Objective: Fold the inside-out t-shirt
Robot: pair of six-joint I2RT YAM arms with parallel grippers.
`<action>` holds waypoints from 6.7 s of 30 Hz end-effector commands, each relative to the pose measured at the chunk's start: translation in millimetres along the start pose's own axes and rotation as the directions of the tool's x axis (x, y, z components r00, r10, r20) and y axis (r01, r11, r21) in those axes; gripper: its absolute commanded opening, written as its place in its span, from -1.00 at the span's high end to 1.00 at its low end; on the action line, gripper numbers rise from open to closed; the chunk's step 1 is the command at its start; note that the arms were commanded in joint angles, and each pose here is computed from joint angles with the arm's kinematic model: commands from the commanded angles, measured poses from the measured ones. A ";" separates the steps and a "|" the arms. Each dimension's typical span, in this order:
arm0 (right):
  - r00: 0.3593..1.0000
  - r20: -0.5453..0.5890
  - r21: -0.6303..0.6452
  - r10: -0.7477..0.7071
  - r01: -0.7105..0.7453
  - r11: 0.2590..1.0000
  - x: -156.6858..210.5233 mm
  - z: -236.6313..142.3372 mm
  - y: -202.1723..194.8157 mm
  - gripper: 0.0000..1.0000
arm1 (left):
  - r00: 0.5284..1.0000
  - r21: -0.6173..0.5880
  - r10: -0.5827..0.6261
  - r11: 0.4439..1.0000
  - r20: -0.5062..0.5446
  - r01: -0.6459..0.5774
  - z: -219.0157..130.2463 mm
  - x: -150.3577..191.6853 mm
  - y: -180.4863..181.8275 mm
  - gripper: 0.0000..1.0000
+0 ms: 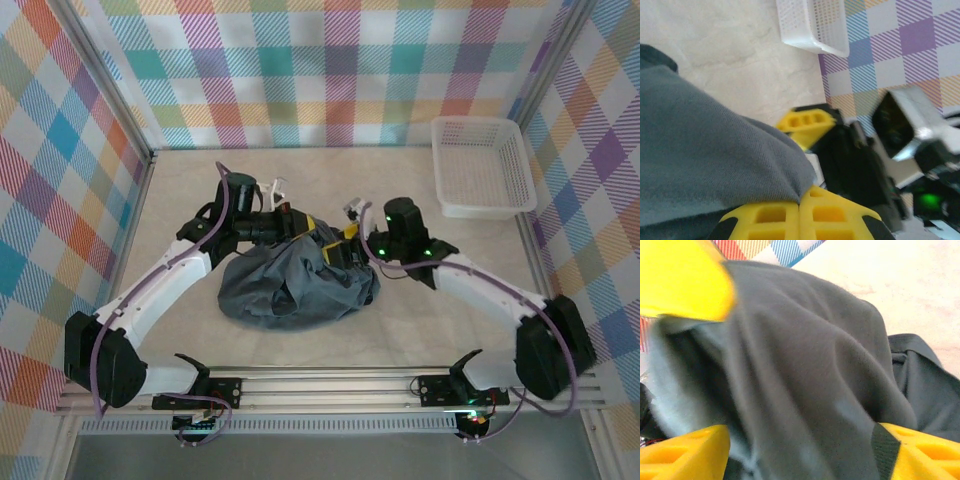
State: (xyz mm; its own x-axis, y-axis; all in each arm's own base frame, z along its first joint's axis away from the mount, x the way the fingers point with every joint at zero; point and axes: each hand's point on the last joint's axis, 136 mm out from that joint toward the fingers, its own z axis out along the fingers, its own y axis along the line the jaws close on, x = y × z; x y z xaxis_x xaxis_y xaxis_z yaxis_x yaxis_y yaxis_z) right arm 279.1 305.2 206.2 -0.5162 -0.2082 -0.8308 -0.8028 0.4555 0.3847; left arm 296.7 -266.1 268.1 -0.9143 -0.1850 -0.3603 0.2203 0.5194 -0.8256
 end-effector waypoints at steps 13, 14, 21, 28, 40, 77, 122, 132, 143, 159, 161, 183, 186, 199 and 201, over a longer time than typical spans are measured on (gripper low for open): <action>0.968 0.039 -0.600 0.248 -0.175 0.781 -80.6 -46.2 108.0 1.00 | 0.994 -0.408 0.107 0.909 0.035 -0.083 -22.7 -15.7 145.6 0.57; 0.967 0.038 -0.595 0.252 -0.181 0.783 -80.2 -45.7 106.5 1.00 | 0.992 -0.391 0.116 0.916 0.047 -0.089 -24.2 -17.5 140.2 0.43; 0.949 0.001 -0.445 0.315 -0.282 0.850 -65.3 -27.7 63.3 1.00 | 0.955 -0.396 0.240 0.905 0.171 -0.157 -83.2 -9.3 95.6 -0.10; 0.950 -0.060 -0.445 0.307 -0.300 0.844 -66.9 -21.0 60.3 1.00 | 0.906 -0.205 0.395 0.910 0.156 -0.361 -75.9 35.5 39.0 -0.22; 0.942 -0.114 -0.467 0.314 -0.330 0.821 -66.2 -26.1 69.5 1.00 | 0.893 -0.125 0.416 0.908 0.170 -0.400 -10.1 -9.4 17.6 0.58; 0.863 -0.068 0.130 0.501 -0.490 0.862 -7.8 7.9 0.3 0.66 | 0.990 0.205 0.058 0.975 0.130 -0.084 -50.1 -7.0 -28.3 1.00; 0.875 -0.038 -0.053 0.482 -0.483 0.874 -31.7 -44.6 16.1 1.00 | 0.852 -0.513 0.505 0.772 0.136 -0.376 15.0 -5.0 50.1 -0.15; 0.872 -0.093 0.052 0.481 -0.478 0.877 -5.1 -42.4 2.6 1.00 | 0.879 -0.187 0.467 0.876 0.100 -0.444 22.0 -0.9 9.0 1.00; 0.890 -0.106 0.030 0.444 -0.443 0.896 -13.8 -39.8 5.8 1.00 | 0.775 -0.149 0.628 0.762 -0.063 -0.630 35.9 34.1 18.8 -0.55; 0.900 -0.148 -0.003 0.411 -0.416 0.910 -13.6 -39.5 21.8 1.00 | 0.729 -0.322 0.684 0.682 -0.038 -0.657 79.5 -22.2 36.2 -0.62; 0.898 -0.143 0.045 0.416 -0.414 0.909 -10.3 -40.9 14.9 1.00 | 0.731 -0.418 0.681 0.651 -0.046 -0.633 71.1 -33.9 47.5 -0.52; 0.863 -0.287 0.360 0.416 -0.305 0.882 49.5 -21.3 -49.8 -0.06 | 0.843 -0.057 0.535 0.845 0.057 -0.532 4.3 -11.8 -28.1 1.00; 0.836 -0.278 0.413 0.473 -0.340 0.845 56.7 -15.6 -61.5 -0.04 | 0.848 -0.089 0.521 0.853 0.097 -0.514 -8.3 -20.2 -27.5 1.00; 0.867 -0.126 0.285 0.482 -0.434 0.855 14.3 -41.3 -31.3 0.00 | 0.901 -0.250 0.399 0.902 0.171 -0.352 -35.2 -37.7 24.1 1.00; 0.840 -0.062 0.279 0.539 -0.503 0.818 -8.3 -47.8 -25.9 -0.03 | 0.900 -0.244 0.390 0.908 0.195 -0.341 -33.7 -35.8 28.7 1.00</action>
State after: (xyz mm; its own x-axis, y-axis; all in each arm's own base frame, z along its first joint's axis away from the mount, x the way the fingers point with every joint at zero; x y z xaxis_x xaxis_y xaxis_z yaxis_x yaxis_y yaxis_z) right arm 279.2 238.3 166.7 -0.9046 -0.1021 -0.4139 -0.3266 0.7901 0.5187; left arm 322.7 -223.3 280.2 -0.6710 -0.0767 -0.7375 0.4727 0.7220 -0.5052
